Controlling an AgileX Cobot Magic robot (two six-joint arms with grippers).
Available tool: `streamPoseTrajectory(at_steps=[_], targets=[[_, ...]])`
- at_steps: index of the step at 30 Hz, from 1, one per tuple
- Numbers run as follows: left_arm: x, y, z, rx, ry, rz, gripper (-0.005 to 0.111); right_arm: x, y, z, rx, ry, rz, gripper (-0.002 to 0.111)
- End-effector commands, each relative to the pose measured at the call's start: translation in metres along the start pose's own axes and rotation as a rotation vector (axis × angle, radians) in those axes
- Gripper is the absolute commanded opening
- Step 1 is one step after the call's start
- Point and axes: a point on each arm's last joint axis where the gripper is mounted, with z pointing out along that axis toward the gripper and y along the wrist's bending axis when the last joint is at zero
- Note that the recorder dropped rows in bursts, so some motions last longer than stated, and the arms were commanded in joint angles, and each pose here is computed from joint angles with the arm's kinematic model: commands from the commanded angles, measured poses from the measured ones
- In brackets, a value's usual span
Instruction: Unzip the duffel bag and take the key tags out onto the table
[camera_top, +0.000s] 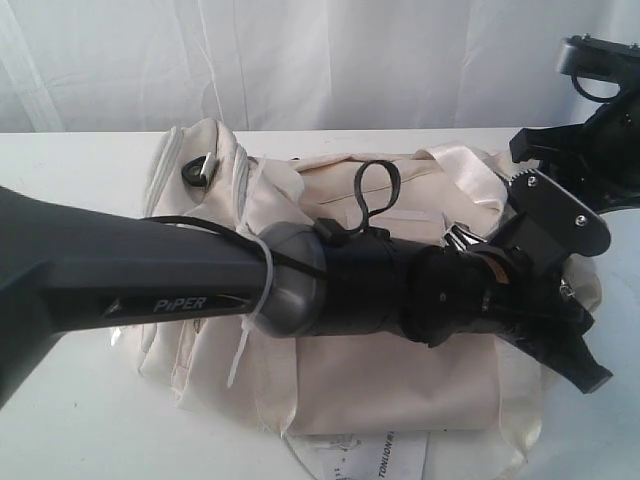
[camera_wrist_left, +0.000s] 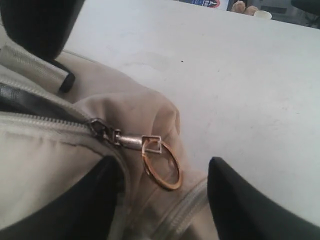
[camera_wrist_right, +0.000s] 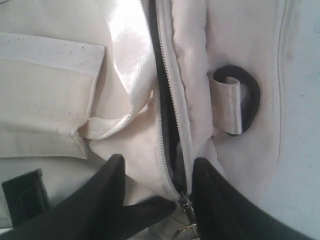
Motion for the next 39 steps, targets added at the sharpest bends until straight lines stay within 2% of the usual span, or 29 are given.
streamPoseTrajectory(at_steps=[1,4,6,12,18,29,39], targets=[[0.005,0.0,0.005,0.001,0.014,-0.087,0.059,0.001,-0.002,0.0,0.0,0.004,0.01,0.041],[0.006,0.0,0.006,0.001,0.016,-0.115,0.058,0.001,-0.002,0.0,0.0,0.004,0.01,0.041],[0.006,0.0,0.006,0.001,0.016,-0.114,0.052,0.001,-0.002,0.0,0.0,0.004,0.01,0.041],[0.006,0.0,0.006,0.001,0.015,-0.116,0.03,0.001,-0.002,0.0,0.0,0.004,0.01,0.041],[0.005,0.001,0.006,-0.003,0.009,-0.135,0.0,0.001,-0.002,0.0,0.0,0.004,0.01,0.041],[-0.006,-0.004,-0.011,0.056,0.062,-0.108,0.0,0.001,-0.002,0.0,0.001,0.0,0.01,0.041],[-0.012,-0.005,-0.018,0.067,0.06,-0.1,0.0,-0.001,-0.002,-0.002,0.005,-0.007,0.005,0.041]])
